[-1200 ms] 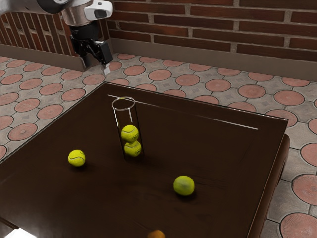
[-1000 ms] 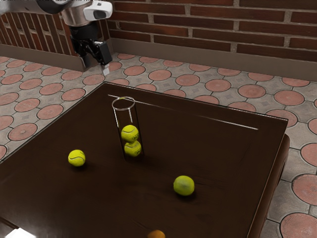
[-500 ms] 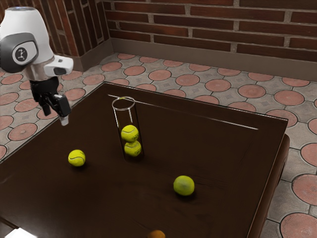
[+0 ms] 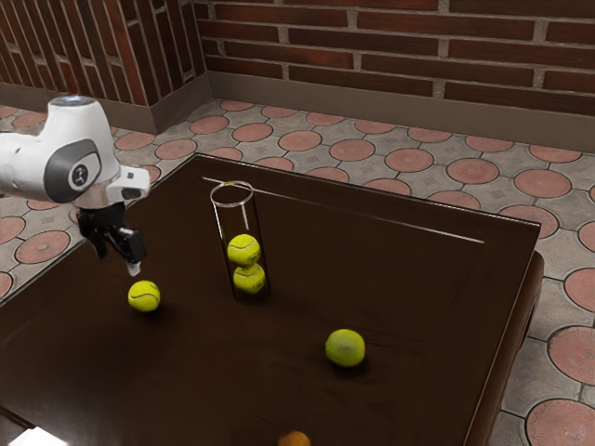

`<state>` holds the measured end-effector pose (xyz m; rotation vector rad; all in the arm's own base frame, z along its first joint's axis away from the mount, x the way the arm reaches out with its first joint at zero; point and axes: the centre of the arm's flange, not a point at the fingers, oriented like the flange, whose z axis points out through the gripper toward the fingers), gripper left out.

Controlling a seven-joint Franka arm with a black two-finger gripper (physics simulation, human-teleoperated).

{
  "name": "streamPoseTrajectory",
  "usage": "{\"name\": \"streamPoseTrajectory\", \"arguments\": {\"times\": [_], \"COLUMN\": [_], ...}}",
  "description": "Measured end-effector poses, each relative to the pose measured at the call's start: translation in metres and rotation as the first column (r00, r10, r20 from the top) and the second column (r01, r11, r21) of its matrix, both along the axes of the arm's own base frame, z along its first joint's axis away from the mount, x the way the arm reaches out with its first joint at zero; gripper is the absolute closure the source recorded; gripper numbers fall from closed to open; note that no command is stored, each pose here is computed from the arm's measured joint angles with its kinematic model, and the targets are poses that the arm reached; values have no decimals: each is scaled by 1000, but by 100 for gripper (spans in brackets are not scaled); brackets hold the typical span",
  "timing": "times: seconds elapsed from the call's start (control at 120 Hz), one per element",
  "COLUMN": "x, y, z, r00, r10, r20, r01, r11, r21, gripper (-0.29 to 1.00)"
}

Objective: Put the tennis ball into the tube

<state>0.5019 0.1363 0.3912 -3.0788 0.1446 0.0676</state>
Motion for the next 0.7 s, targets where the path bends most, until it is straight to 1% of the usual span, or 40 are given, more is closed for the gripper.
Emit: {"name": "streamPoseTrajectory", "arguments": {"times": [0.242, 0.367, 0.508, 0.7], "x": [22, 27, 33, 43], "y": [21, 31, 31, 31], "z": [-61, -84, -113, -137], "r00": [1000, 1000, 1000, 1000], "r10": [-17, -16, -9, -16], "r20": [3, -3, -3, -3], "r01": [17, 16, 9, 16], "r11": [1000, 1000, 999, 998], "r21": [3, -1, -34, -55], "gripper": [0, 0, 0, 0]}}
